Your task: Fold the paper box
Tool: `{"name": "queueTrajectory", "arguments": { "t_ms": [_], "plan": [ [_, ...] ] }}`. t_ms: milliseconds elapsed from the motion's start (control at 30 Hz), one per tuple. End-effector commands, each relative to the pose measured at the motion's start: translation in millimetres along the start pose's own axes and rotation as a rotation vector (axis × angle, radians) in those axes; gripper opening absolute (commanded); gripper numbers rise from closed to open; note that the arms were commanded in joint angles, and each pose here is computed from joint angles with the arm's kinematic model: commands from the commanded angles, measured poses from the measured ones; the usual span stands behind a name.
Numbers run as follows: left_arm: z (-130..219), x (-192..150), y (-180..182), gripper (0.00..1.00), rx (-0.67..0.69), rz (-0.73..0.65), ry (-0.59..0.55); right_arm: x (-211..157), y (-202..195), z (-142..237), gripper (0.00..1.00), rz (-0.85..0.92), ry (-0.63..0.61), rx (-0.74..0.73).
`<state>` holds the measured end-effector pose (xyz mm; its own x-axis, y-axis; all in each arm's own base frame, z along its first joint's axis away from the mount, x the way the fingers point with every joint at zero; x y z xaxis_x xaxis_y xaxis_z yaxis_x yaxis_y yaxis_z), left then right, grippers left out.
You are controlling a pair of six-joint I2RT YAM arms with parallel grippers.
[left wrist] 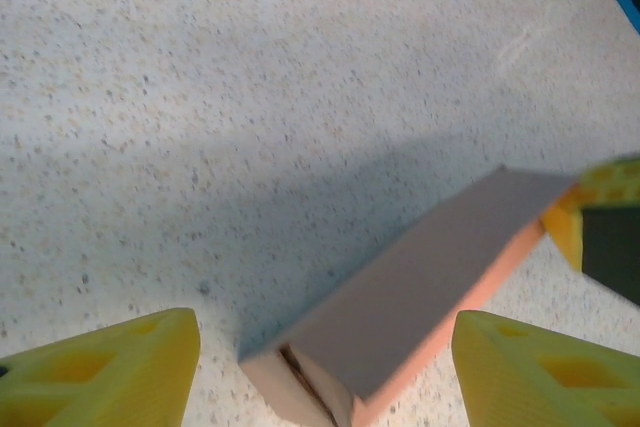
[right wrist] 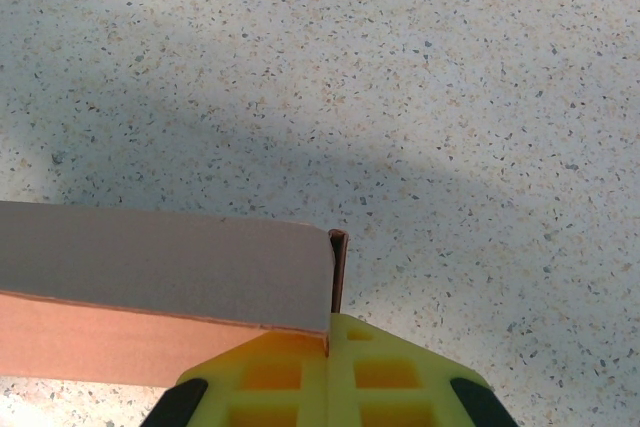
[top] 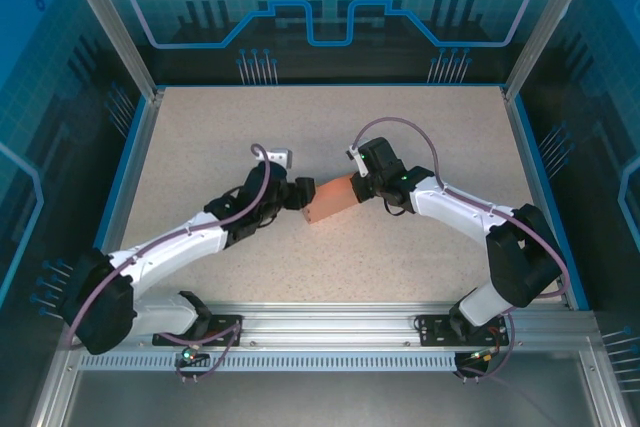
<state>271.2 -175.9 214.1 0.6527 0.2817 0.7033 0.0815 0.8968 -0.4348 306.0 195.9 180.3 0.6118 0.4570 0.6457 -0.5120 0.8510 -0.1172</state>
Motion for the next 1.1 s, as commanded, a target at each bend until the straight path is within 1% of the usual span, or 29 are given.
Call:
{"name": "queueTrajectory", "arguments": {
  "t_ms": [0,167,333,467,733,867,1067],
  "plan": [
    [-10.0,8.9,-4.5,0.69,-0.039,-0.001,0.065,-19.2,9.2,-0.5,0.03,0.031,0.090,0.033],
    [-29.5,9.2,-3.9,0.68,-0.040,-0.009,0.128,-18.4,8.7,-0.2,0.03,0.032,0.088,0.028],
    [-42.5,1.7,-5.2,0.68,-0.048,-0.029,0.193,-18.1,9.0,-0.8,0.04,0.031,0.088,0.030],
    [-47.8,-6.9,-2.4,0.68,-0.050,-0.034,0.233,-18.3,9.1,-1.1,0.04,0.031,0.088,0.029],
    [-53.9,-19.5,4.3,0.67,-0.042,-0.039,0.272,-17.8,8.5,-0.7,0.05,0.031,0.089,0.025],
    [-56.5,-24.1,7.3,0.67,-0.034,-0.039,0.283,-15.7,7.7,1.5,0.09,0.033,0.085,0.022],
    [-59.1,-25.8,9.3,0.67,-0.023,-0.049,0.285,-8.7,5.2,12.6,0.19,0.042,0.065,0.011]
  ]
}}
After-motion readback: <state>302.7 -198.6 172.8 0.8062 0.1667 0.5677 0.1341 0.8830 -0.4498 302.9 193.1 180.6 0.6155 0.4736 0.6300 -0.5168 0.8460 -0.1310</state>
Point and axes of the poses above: each hand's point on the last joint's axis, 136 mm out from that joint toward the fingers, its own z axis back along the fingers, its own y axis along the line the jaws close on, x = y × z, the point moved 8 cm from there along z, back along the fingers, and after that the axes turned 6 degrees about z, right-handed, at the moved point
